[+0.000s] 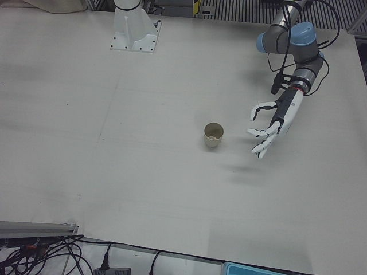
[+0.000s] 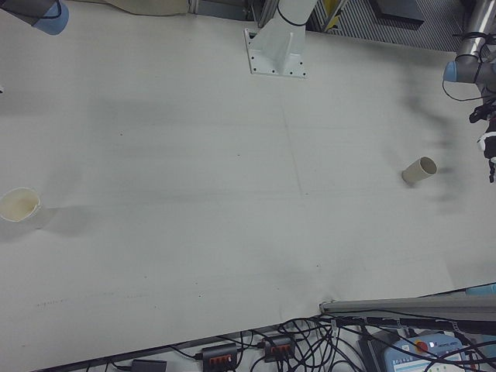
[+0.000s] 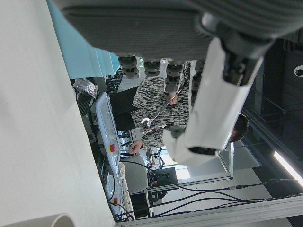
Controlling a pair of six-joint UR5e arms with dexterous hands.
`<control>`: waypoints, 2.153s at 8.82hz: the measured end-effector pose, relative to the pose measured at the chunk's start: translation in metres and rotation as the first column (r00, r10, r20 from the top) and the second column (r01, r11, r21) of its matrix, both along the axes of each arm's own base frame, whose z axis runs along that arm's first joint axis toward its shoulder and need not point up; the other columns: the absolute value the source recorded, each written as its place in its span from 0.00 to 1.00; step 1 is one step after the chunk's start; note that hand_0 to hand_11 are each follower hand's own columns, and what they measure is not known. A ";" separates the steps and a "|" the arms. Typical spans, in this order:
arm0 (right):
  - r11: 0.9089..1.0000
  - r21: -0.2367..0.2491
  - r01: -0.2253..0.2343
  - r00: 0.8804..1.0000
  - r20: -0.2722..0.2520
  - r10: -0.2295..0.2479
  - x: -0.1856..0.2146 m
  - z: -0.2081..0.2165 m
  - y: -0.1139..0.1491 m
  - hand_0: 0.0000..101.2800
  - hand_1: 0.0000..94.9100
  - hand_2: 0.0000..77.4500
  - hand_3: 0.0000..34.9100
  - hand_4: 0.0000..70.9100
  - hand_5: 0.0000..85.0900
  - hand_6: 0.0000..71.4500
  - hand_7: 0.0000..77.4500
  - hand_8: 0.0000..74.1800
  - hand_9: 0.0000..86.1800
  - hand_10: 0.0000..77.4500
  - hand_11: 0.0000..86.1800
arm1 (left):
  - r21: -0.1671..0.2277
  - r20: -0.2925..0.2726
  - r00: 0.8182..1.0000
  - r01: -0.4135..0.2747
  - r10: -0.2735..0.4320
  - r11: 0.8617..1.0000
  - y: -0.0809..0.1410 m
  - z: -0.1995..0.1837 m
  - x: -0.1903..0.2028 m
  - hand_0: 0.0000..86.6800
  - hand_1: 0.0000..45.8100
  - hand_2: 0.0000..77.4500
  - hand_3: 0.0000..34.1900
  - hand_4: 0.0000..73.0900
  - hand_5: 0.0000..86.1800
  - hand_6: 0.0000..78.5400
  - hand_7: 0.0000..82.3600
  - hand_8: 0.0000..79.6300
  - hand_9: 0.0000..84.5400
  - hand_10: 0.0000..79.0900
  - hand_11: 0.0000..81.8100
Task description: Pour water
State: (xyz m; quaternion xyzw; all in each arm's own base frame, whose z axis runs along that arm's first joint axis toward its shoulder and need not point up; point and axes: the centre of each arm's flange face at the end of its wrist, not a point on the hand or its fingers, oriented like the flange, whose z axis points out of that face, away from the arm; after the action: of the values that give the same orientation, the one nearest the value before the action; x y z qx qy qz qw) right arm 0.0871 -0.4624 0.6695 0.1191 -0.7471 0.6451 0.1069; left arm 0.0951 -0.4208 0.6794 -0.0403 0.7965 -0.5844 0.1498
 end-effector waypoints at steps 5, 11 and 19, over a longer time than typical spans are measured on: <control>1.000 -0.003 -0.002 1.000 0.000 0.002 0.001 0.000 0.000 0.45 0.12 0.15 0.00 0.28 0.18 0.05 0.13 0.04 0.02 0.05 0.07 | 0.061 0.031 1.000 0.005 -0.007 0.998 -0.001 -0.007 0.007 0.92 0.79 0.43 0.01 0.55 0.80 0.06 0.17 0.08 0.03 0.05 0.13; 1.000 -0.014 0.014 1.000 -0.010 -0.014 -0.007 0.002 0.000 0.45 0.12 0.16 0.00 0.31 0.18 0.05 0.14 0.04 0.03 0.04 0.05 | 0.141 0.132 0.991 0.000 -0.019 0.990 0.005 0.034 0.022 0.92 0.77 0.03 0.01 0.05 0.08 0.00 0.11 0.03 0.01 0.02 0.09; 1.000 -0.020 0.022 1.000 -0.011 -0.022 -0.010 0.005 0.000 0.45 0.12 0.14 0.00 0.24 0.16 0.05 0.13 0.04 0.03 0.04 0.05 | 0.143 0.224 0.972 -0.107 0.073 0.984 -0.002 0.039 0.087 0.92 0.77 0.03 0.34 0.01 0.04 0.00 0.11 0.03 0.01 0.01 0.07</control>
State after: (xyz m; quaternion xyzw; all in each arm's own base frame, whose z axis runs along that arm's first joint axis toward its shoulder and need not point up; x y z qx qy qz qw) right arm 0.0772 -0.4624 0.6745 0.1134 -0.7412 0.6509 0.1191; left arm 0.1818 -0.4228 0.7181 -0.0004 0.8152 -0.5148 0.2652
